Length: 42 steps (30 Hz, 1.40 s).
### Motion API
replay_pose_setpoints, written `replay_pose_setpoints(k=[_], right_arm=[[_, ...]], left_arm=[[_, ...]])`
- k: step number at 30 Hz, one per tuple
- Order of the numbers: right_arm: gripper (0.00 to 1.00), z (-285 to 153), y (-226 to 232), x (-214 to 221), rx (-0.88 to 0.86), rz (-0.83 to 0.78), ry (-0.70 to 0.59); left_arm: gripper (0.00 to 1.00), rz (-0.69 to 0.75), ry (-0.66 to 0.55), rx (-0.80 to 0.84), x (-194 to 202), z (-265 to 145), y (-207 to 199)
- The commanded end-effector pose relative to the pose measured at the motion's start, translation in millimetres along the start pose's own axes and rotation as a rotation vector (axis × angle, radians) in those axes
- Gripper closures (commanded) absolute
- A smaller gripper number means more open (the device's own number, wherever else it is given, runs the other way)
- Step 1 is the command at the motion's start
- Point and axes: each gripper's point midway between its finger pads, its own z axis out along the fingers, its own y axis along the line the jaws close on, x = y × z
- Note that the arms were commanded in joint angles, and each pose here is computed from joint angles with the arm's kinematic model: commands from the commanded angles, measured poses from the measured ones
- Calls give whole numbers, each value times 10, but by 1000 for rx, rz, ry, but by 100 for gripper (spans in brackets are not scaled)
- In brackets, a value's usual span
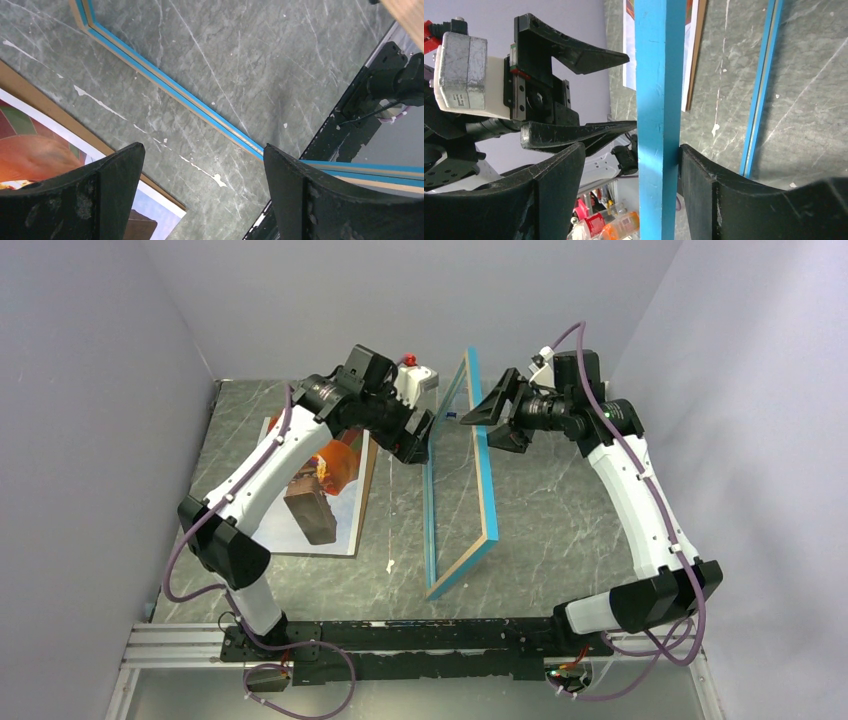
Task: Put the photo into the frame
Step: Turn over the photo frame at the center of the board.
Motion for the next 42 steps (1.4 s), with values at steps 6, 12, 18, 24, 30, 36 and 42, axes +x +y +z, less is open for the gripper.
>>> replay_pose_setpoints(k=[6,12,18,24,30,36,42], right_arm=[[41,-145,-373,-12,214,-59,-24],[44,-306,-687,-26,367,-123,-75],[69,-378,-1244,129,551,-137,-67],[79,-454,-1665,267,668,-155,-77],[76,-470,-2064,417,772,-172,-44],[65,-308,-2578,706,801,-123,-46],[59,-167,-2613,645,770,-99,-91]], left_arm=[[6,35,75,-157,450,179,360],[6,-29,154,-211,906,257,788],[6,6,213,-292,1322,393,1066],[8,16,269,-304,1641,629,1187],[8,41,251,-305,1670,724,1225],[8,63,272,-323,1777,766,1282],[8,72,285,-331,1811,825,1336]])
